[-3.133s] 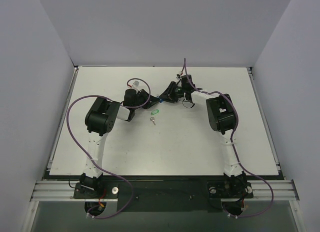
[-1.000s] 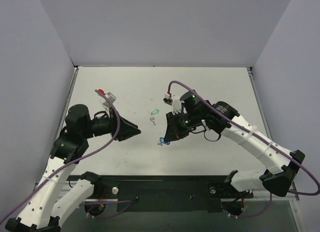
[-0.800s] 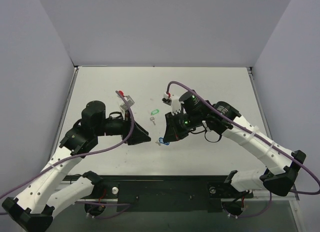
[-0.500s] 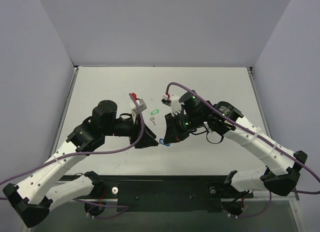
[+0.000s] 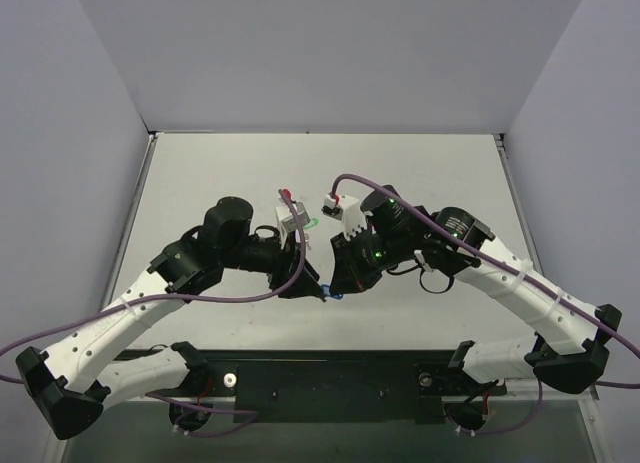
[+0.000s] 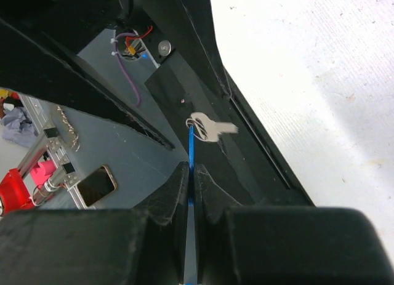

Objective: Remove the keys from the keyring

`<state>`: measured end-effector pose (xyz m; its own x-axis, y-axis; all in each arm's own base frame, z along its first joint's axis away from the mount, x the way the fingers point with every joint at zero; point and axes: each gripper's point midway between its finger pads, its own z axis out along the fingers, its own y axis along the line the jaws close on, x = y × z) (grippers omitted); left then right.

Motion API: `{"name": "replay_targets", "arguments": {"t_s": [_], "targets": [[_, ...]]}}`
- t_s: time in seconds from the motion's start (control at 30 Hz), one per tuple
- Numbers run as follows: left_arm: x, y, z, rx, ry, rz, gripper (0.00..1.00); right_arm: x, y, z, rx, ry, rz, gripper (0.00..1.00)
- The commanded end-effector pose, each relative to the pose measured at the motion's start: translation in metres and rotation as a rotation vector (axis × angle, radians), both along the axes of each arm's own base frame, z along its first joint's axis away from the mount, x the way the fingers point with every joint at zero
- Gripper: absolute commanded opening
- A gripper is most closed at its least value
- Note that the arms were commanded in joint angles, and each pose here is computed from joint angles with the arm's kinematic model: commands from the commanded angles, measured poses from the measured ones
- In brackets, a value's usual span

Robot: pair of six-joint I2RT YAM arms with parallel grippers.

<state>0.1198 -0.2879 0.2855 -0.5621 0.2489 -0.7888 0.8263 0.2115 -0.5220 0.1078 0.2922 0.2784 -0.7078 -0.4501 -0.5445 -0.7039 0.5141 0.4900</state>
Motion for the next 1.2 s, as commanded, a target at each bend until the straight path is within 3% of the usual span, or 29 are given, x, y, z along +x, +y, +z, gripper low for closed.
{"name": "replay_targets", "arguments": {"t_s": [0.0, 0.67, 0.8, 0.9, 1.07, 1.17], "targets": [[-0.006, -0.007, 0.02, -0.04, -0.052, -0.047, 0.56, -0.01, -0.004, 0.022, 0.051, -0.039, 0.04, 0.0], [-0.013, -0.025, 0.033, -0.07, -0.049, -0.101, 0.42, -0.015, -0.006, 0.02, 0.034, -0.055, 0.068, 0.0], [-0.015, -0.026, 0.033, -0.061, -0.046, -0.104, 0.33, -0.015, -0.007, 0.023, 0.042, -0.062, 0.065, 0.0], [-0.018, -0.027, 0.032, -0.05, -0.039, -0.114, 0.33, -0.015, -0.008, 0.026, 0.05, -0.074, 0.064, 0.0], [-0.019, -0.027, 0.031, -0.036, -0.032, -0.109, 0.46, -0.014, -0.01, 0.028, 0.053, -0.085, 0.058, 0.0], [-0.019, -0.028, 0.03, -0.03, -0.026, -0.102, 0.47, -0.014, -0.01, 0.029, 0.056, -0.086, 0.056, 0.0]]}}
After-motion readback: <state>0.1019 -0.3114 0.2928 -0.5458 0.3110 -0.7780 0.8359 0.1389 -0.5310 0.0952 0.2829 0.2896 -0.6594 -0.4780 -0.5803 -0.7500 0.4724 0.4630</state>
